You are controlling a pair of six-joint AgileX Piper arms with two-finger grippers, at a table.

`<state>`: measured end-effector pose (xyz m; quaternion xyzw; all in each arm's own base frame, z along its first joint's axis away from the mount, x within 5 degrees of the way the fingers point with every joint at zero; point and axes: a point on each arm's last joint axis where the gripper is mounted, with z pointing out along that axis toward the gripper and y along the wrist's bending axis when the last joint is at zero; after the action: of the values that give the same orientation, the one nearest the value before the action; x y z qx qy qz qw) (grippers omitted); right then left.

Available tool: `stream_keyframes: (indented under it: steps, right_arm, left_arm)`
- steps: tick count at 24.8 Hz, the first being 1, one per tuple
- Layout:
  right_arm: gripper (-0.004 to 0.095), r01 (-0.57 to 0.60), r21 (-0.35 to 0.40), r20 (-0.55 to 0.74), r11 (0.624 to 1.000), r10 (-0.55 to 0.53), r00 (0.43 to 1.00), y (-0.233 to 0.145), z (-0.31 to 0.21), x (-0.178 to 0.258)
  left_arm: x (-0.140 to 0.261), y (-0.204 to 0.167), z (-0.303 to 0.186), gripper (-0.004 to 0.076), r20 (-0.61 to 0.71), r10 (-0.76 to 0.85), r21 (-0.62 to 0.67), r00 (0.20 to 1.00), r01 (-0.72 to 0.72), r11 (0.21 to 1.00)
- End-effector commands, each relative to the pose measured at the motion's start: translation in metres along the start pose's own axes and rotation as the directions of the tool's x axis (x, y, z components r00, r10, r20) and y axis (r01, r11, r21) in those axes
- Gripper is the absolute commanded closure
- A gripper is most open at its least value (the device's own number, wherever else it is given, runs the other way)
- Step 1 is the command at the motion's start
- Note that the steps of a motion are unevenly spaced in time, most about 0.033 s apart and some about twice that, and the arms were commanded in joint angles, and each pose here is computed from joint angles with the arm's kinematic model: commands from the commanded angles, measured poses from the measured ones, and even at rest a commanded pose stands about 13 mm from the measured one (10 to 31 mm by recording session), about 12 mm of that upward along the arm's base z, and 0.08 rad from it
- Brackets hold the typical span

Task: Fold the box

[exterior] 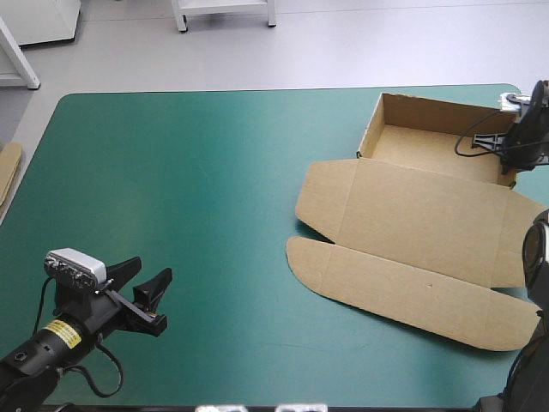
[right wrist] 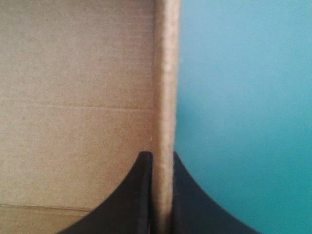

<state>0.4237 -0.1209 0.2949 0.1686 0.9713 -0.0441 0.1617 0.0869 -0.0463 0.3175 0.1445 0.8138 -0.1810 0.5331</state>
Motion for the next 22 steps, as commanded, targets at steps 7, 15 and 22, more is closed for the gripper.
stream_keyframes:
  steps: [7, 15, 22]
  right_arm:
    - [0.0925, -0.224, 0.042, 0.095, 0.974, 0.219, 0.971, -0.104, -0.042, 0.006]
    - [0.0925, -0.302, 0.047, 0.098, 0.952, 0.296, 0.95, -0.138, -0.042, 0.013]
    - [0.0925, -0.295, 0.066, 0.066, 0.953, 0.291, 0.954, -0.14, -0.028, 0.013]
  left_arm:
    - [-0.011, -0.002, -0.003, 0.0301, 0.061, -0.007, 0.015, 0.998, 0.006, 1.0]
    - [-0.011, -0.002, -0.003, 0.0301, 0.06, -0.007, 0.015, 0.998, 0.006, 1.0]
    - [-0.011, -0.002, -0.003, 0.0301, 0.06, -0.007, 0.015, 0.998, 0.006, 1.0]
